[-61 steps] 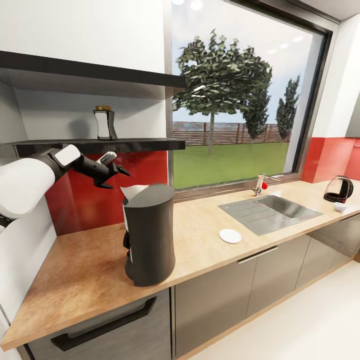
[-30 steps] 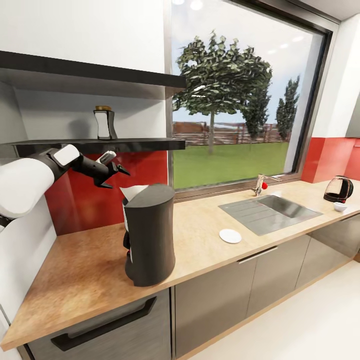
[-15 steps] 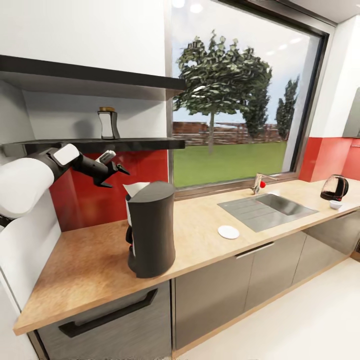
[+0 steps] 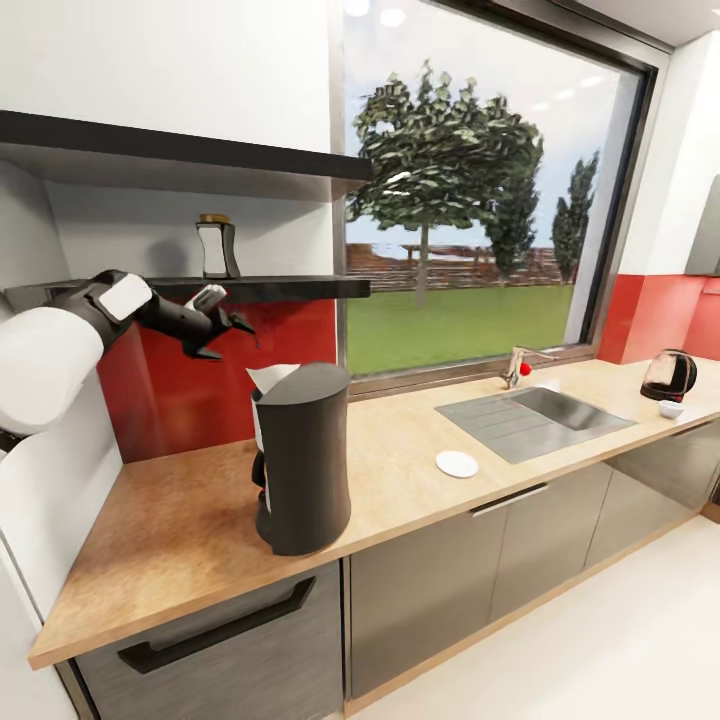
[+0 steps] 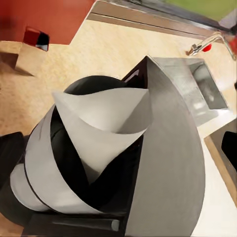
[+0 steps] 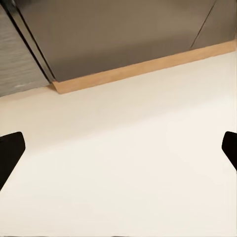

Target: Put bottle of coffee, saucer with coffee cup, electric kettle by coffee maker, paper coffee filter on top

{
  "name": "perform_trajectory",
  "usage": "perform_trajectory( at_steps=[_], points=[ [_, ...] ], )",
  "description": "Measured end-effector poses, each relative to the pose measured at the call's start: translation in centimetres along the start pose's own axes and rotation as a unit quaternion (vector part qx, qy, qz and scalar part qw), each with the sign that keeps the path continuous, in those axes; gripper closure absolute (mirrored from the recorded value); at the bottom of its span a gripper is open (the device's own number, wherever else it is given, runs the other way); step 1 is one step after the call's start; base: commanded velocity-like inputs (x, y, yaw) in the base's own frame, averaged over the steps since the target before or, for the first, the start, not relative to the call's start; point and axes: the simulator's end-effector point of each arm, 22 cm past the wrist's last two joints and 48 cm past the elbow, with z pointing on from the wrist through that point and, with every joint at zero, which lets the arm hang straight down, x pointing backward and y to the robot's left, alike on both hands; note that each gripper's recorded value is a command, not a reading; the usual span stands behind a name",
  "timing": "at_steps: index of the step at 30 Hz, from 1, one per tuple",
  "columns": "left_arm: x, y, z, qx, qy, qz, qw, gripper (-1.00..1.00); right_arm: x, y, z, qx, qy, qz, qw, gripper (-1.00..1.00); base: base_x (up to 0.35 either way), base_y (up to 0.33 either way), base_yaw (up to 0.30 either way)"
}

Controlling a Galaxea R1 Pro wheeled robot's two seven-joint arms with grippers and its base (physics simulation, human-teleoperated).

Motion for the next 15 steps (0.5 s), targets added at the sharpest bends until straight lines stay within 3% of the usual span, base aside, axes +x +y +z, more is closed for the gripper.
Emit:
perform_trajectory(
  at_steps=[7,15],
  points=[
    [-5.8,-2.8,-4.4,0.013,-0.084,0.039,0.9956,-1.00,-1.7,-0.3,0.1,0.001,-0.019,-0.013,0.9997,-1.00,0.000,0.000,0.000],
    [-7.6,-3.8,-6.0,0.016,-0.113,0.053,0.9920,-1.00,-1.5,-0.6,0.1,0.003,-0.017,-0.013,0.9998,-1.00,0.000,0.000,0.000]
  ],
)
